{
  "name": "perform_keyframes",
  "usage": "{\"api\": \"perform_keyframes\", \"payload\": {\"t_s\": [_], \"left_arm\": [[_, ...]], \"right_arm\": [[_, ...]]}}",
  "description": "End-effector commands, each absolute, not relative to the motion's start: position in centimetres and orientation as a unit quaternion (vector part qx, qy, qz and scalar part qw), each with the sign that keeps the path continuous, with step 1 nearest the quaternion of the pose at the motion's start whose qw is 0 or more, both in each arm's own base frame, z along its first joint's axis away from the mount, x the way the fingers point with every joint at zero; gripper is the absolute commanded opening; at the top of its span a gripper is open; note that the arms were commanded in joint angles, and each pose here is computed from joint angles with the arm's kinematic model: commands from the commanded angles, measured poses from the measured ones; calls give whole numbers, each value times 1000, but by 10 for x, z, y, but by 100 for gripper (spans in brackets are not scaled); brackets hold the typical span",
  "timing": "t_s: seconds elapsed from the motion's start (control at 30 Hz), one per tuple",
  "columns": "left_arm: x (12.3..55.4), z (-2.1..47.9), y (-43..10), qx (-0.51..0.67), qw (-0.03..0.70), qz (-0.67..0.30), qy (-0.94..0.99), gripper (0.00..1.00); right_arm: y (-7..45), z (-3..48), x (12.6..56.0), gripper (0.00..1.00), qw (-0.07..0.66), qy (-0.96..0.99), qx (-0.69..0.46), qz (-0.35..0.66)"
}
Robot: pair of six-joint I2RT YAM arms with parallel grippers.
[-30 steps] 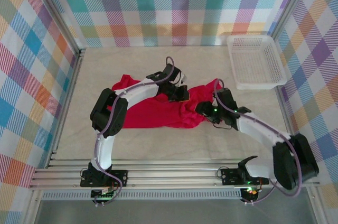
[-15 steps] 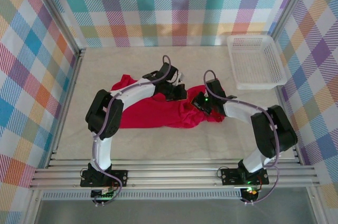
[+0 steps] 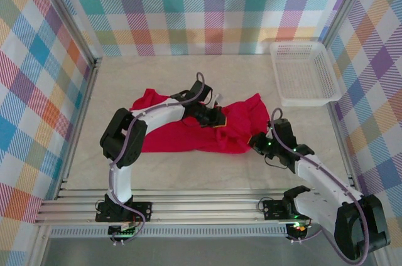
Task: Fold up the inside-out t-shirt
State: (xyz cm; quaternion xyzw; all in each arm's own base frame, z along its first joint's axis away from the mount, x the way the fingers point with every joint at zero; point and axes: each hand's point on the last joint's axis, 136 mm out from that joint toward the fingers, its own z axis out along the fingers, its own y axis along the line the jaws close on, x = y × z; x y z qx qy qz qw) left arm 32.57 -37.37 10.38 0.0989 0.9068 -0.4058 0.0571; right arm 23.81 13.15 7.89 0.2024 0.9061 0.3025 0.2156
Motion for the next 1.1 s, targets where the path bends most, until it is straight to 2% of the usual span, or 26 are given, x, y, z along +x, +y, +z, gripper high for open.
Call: {"api": "perform_keyframes", "payload": {"t_s": [0.0, 0.1, 0.17, 0.33, 0.43, 0.6, 0.83, 1.07], "left_arm": [[354, 103, -353, 58, 102, -378, 918, 0], [353, 100, -355, 57, 98, -377, 919, 0], [350, 100, -361, 60, 95, -378, 919, 0], [343, 93, -380, 71, 83, -379, 919, 0], [344, 87, -381, 67, 78, -376, 921, 0], [347, 90, -383, 68, 82, -378, 920, 0], [345, 92, -384, 70, 84, -377, 920, 0], [343, 91, -383, 71, 85, -373, 921, 0]], "right_arm": [[81, 40, 207, 1, 177, 924, 290, 177], [62, 45, 209, 8, 197, 920, 309, 137], [58, 50, 213, 24, 198, 922, 308, 129], [77, 70, 224, 34, 191, 931, 267, 160], [96, 86, 227, 35, 192, 933, 236, 192], [133, 93, 238, 46, 164, 928, 214, 257], [159, 79, 257, 48, 118, 913, 275, 276], [169, 71, 271, 47, 109, 910, 299, 264]]}}
